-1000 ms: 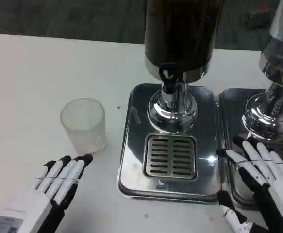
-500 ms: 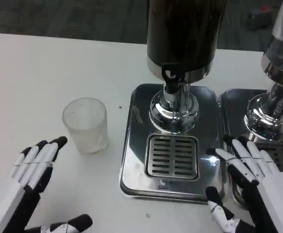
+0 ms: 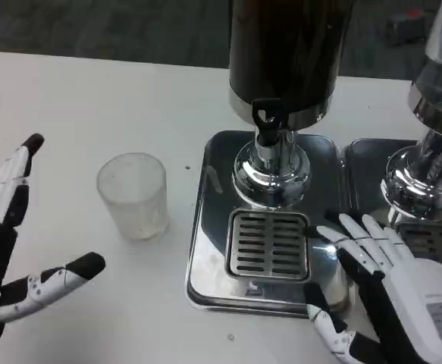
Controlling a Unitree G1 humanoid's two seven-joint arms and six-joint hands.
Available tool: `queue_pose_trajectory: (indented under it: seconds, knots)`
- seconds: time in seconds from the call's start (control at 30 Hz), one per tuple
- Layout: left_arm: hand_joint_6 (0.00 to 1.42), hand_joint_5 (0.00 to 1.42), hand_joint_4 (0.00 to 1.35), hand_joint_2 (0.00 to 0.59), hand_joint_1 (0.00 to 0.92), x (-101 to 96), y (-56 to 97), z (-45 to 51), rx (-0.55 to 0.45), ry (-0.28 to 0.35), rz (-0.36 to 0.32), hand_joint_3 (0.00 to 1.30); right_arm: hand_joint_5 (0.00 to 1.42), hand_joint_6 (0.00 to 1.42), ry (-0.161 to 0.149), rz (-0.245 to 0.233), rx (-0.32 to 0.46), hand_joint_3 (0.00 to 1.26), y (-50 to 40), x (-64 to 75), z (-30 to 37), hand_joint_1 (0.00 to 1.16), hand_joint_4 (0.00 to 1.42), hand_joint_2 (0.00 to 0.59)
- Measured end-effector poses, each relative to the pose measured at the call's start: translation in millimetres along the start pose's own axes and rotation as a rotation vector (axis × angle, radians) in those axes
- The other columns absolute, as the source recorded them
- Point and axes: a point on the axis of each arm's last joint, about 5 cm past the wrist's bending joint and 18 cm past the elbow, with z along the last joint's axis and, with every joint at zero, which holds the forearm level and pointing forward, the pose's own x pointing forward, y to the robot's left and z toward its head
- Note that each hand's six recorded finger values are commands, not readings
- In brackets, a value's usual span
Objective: Grasp the cup under the faucet to collect the drink, then remove the cup.
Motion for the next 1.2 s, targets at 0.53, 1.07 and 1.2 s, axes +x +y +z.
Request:
queue_pose_trajectory:
  seconds: [0.53,1.07,1.2]
  knots:
    - [0.29,0.22,0.00,0.014,0.192,35.2,-22.2,-16.0,-0.039,0.062,-0.083,0.00,0.14,0.11,-0.016,0.003,0.024,0.30,-3.8,1.9,-12.2,0.38,0.18,0.499]
    - [0.32,0.26,0.00,0.020,0.213,61.6,-29.1,-26.3,-0.102,0.111,-0.220,0.00,0.20,0.15,-0.011,-0.008,0.053,0.35,-1.2,0.8,-12.2,0.37,0.23,0.515]
    - [0.32,0.27,0.00,0.020,0.213,67.4,-30.1,-29.5,-0.110,0.133,-0.256,0.00,0.21,0.17,-0.009,-0.009,0.070,0.35,0.1,0.3,-11.8,0.37,0.24,0.517]
